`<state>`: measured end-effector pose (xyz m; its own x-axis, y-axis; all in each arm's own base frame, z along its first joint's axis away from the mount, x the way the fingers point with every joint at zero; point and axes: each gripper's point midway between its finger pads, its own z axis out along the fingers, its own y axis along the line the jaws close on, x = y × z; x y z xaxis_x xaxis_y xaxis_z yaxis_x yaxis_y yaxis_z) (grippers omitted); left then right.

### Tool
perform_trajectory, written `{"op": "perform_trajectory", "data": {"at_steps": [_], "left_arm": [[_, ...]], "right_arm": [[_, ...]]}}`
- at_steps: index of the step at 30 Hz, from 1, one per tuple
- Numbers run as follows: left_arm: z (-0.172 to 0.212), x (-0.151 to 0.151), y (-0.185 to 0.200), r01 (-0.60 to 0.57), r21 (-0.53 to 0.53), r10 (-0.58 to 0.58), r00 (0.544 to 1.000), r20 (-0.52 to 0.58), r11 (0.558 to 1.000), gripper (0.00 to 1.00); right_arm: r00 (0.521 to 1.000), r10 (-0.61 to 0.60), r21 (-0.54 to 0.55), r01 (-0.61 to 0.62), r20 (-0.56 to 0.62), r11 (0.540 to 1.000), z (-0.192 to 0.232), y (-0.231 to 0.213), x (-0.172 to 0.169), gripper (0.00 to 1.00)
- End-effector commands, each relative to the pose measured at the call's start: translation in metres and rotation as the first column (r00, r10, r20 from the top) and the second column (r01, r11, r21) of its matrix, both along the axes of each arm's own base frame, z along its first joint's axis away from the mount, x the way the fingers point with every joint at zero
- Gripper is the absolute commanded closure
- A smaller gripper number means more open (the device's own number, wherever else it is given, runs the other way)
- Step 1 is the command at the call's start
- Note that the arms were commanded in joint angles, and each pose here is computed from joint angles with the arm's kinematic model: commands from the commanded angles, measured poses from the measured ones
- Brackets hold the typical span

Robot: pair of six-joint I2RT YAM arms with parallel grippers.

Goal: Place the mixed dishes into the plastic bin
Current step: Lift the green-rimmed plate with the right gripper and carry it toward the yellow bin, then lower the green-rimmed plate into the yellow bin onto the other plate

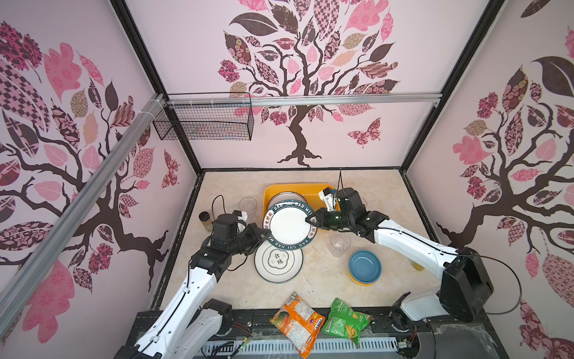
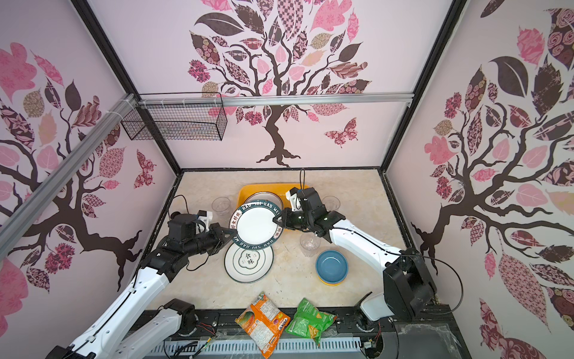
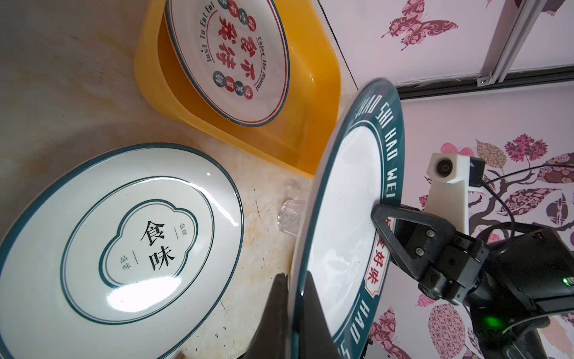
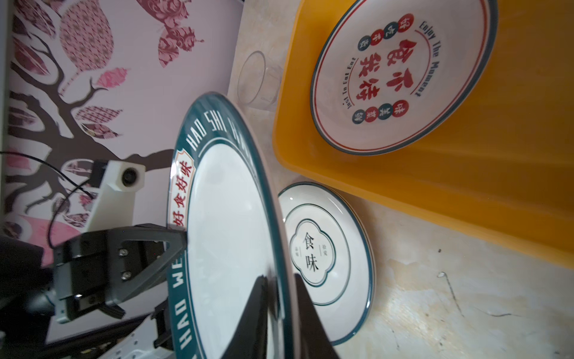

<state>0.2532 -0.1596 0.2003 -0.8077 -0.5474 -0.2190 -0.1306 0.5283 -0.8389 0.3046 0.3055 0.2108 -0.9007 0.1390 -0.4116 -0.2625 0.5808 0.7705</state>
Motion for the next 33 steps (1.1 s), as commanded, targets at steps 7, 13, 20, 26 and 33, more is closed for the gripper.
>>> {"op": "perform_trajectory", "data": {"at_steps": [7,13,20,26,33], "left_arm": [[0.030,0.016,0.010,-0.057,0.060,0.050,0.992,0.119,0.997,0.77],[0.018,0.008,0.022,-0.083,0.123,0.071,0.993,0.095,0.989,0.69],[0.004,-0.007,0.037,-0.118,0.166,0.108,0.992,0.069,0.979,0.57],[-0.006,-0.017,0.043,-0.128,0.183,0.121,0.991,0.051,0.975,0.52],[-0.010,-0.020,0.044,-0.127,0.179,0.122,0.992,0.042,0.976,0.52]], "right_arm": [[0.996,-0.048,0.088,0.041,0.075,0.995,0.031,-0.011,0.020,1.00],[0.990,-0.115,0.096,0.106,0.084,0.990,0.033,-0.025,0.046,1.00],[0.982,-0.177,0.078,0.172,0.058,0.982,0.017,-0.029,0.079,1.00],[0.975,-0.219,0.062,0.218,0.022,0.974,-0.004,-0.024,0.107,1.00],[0.964,-0.265,0.012,0.265,-0.014,0.964,-0.038,-0.018,0.140,1.00]]}}
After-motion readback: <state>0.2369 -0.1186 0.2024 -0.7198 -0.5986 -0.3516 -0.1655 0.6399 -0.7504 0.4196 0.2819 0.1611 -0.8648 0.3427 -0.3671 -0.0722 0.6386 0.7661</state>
